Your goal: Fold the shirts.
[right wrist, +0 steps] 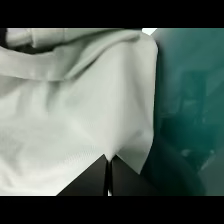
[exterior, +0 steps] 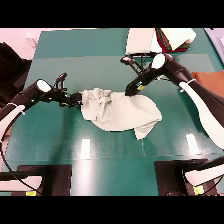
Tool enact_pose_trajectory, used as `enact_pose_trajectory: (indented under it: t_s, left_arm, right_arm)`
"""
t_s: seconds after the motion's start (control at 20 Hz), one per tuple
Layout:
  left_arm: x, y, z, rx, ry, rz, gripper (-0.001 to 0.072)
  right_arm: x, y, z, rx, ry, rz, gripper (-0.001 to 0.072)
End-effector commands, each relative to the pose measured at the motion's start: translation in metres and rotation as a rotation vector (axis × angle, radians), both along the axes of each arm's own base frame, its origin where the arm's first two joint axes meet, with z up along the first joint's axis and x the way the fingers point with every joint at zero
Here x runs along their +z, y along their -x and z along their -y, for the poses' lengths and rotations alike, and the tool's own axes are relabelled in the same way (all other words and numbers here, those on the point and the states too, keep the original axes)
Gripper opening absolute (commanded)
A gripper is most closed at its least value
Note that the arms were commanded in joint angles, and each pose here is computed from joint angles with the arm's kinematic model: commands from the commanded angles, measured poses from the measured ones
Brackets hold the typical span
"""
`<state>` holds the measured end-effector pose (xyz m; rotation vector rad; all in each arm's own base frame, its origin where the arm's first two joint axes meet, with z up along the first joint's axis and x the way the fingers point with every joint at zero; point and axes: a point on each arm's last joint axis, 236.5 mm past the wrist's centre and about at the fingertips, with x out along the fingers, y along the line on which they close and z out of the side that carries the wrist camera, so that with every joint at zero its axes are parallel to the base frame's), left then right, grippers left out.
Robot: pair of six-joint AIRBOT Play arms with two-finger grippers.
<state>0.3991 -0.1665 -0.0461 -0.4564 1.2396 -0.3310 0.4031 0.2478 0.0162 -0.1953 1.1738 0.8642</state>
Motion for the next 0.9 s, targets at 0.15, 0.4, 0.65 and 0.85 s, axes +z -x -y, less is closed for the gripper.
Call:
enact_pose_trajectory:
  t_s: [0.15,0.4,0.65,0.85]
  left_arm:
    - [0.207,-0.045,-0.018,-0.011,-0.071,0.541,0.0021]
    - [0.474,0.046,-0.046,0.050,-0.060,1.149,0.0020]
    - [0.588,0.152,-0.062,0.087,-0.005,1.448,0.0020]
    - [0.624,0.183,-0.068,0.100,0.000,1.563,0.0020]
  right_arm:
    - [0.134,-0.015,0.026,-0.106,-0.114,0.340,0.0019]
    - [0.278,0.028,0.078,-0.229,-0.218,0.666,0.0019]
    - [0.381,0.089,0.107,-0.319,-0.333,0.943,0.0018]
    - [0.430,0.118,0.119,-0.376,-0.429,1.083,0.0018]
